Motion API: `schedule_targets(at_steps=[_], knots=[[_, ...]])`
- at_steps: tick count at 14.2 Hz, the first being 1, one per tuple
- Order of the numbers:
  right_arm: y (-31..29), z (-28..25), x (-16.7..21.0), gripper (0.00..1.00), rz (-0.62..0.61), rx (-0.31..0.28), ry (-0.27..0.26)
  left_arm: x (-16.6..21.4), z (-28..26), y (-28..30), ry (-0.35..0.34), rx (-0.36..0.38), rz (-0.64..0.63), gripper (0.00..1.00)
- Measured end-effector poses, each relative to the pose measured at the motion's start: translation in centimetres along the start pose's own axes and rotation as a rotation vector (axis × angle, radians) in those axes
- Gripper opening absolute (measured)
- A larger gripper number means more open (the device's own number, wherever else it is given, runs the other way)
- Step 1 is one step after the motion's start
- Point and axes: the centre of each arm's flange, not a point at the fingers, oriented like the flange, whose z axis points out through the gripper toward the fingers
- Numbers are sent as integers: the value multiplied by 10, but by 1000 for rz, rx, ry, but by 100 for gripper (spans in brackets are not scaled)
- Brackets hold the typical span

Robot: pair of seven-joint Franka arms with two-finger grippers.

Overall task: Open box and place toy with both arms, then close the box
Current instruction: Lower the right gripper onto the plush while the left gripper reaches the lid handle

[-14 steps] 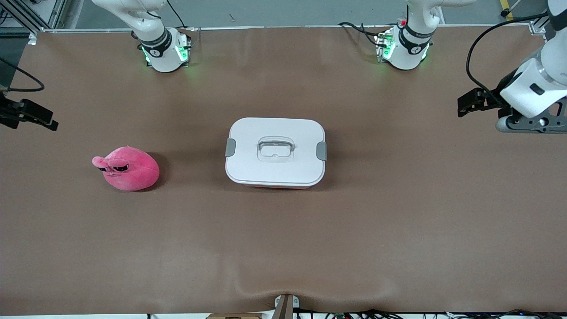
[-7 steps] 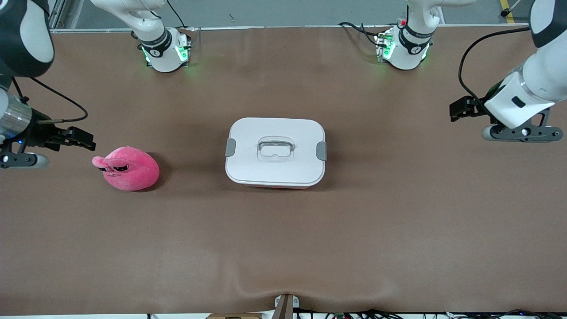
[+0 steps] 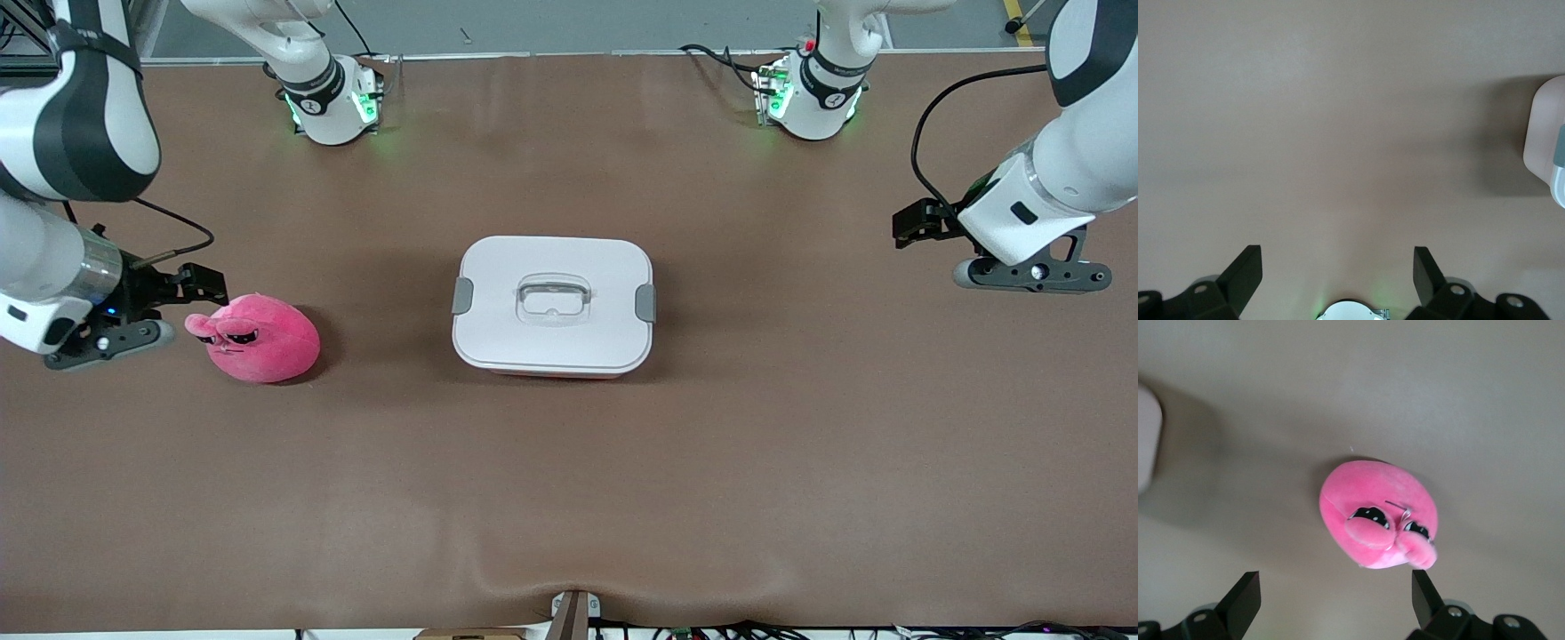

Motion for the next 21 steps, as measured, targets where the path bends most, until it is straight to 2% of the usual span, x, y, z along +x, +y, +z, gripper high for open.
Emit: schedule_targets(at_steps=[6,9,12,17,21], knots=[[-13,32,5,100,-340,4,-54,-1,-11,-4,22,-4,-150,100],[-12,71,4,100,-521,8,-53,-1,-8,13,19,-2,-223,100],[-12,84,4,100,-683,9,-50,3,-2,45,15,-24,-286,100],[-7,87,5,100,-826,-39,-70,13,21,117,12,-48,-418,100],[-2,113,7,100,-855,-24,-89,10,47,195,17,-42,-512,100]])
